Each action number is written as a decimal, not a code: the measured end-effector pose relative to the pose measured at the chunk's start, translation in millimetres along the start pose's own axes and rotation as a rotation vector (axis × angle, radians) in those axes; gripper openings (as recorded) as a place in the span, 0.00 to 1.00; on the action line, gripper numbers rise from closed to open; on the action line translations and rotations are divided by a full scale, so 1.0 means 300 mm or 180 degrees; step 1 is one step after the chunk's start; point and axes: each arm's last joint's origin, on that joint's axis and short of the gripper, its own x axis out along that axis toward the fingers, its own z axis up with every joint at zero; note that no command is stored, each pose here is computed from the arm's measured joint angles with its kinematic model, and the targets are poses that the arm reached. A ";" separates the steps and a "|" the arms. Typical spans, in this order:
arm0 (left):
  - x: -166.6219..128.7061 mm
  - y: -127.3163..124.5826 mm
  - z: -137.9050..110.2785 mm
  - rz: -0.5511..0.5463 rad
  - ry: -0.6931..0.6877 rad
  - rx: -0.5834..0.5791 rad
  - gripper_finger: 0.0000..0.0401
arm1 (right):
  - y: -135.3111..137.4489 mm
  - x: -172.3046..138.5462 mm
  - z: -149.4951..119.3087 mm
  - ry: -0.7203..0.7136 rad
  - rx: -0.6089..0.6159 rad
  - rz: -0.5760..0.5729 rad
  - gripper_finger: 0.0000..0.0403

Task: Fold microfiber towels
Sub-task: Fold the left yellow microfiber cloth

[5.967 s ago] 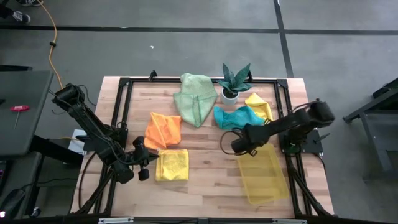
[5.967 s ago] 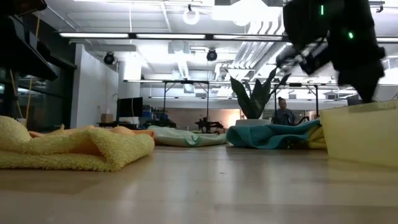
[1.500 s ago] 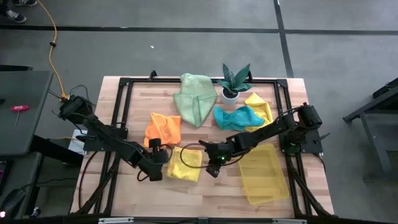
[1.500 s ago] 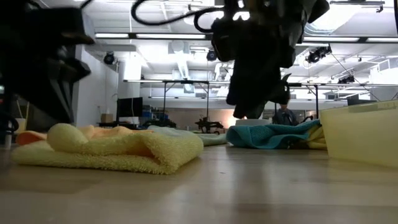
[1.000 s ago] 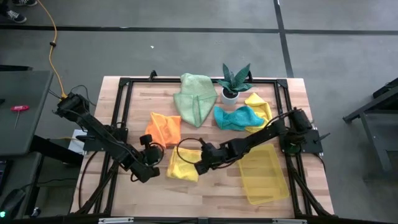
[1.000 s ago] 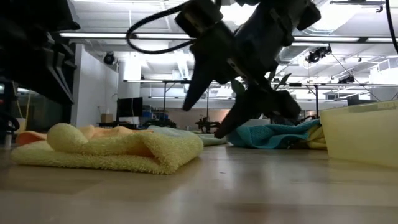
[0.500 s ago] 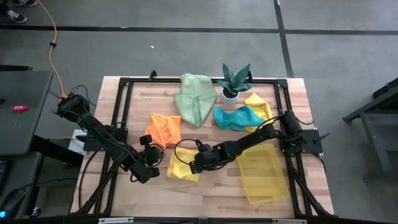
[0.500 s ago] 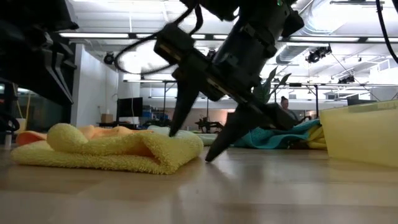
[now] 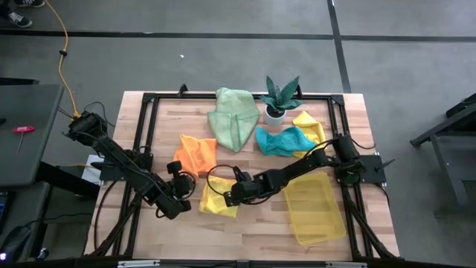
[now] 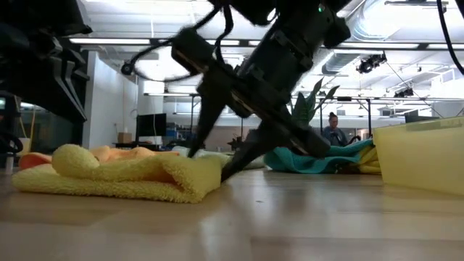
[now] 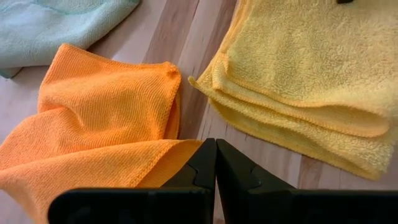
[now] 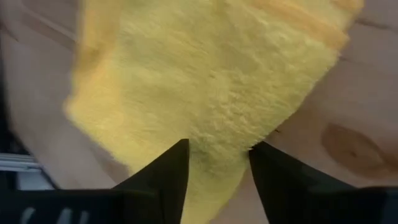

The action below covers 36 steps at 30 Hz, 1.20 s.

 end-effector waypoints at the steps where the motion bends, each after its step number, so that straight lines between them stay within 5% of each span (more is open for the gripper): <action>1: 0.000 0.000 0.000 0.0002 0.0001 0.0002 0.00 | -0.003 0.004 -0.003 0.0014 -0.0006 -0.0016 0.37; 10: 0.000 0.000 0.000 0.0001 0.0002 -0.0002 0.00 | -0.006 0.008 -0.008 0.0001 -0.0192 -0.0038 0.32; 19: 0.000 -0.002 0.004 -0.0002 -0.0051 -0.0090 0.00 | -0.036 0.002 -0.009 0.0053 -0.0804 -0.0371 0.02; 31: 0.042 -0.057 0.060 -0.0318 -0.0383 -0.0054 0.00 | -0.109 -0.129 0.019 0.0169 -0.1363 -0.1384 0.00; 36: 0.132 -0.092 0.079 -0.0446 -0.0346 0.0149 0.00 | -0.102 -0.147 0.030 0.0295 -0.1447 -0.1346 0.00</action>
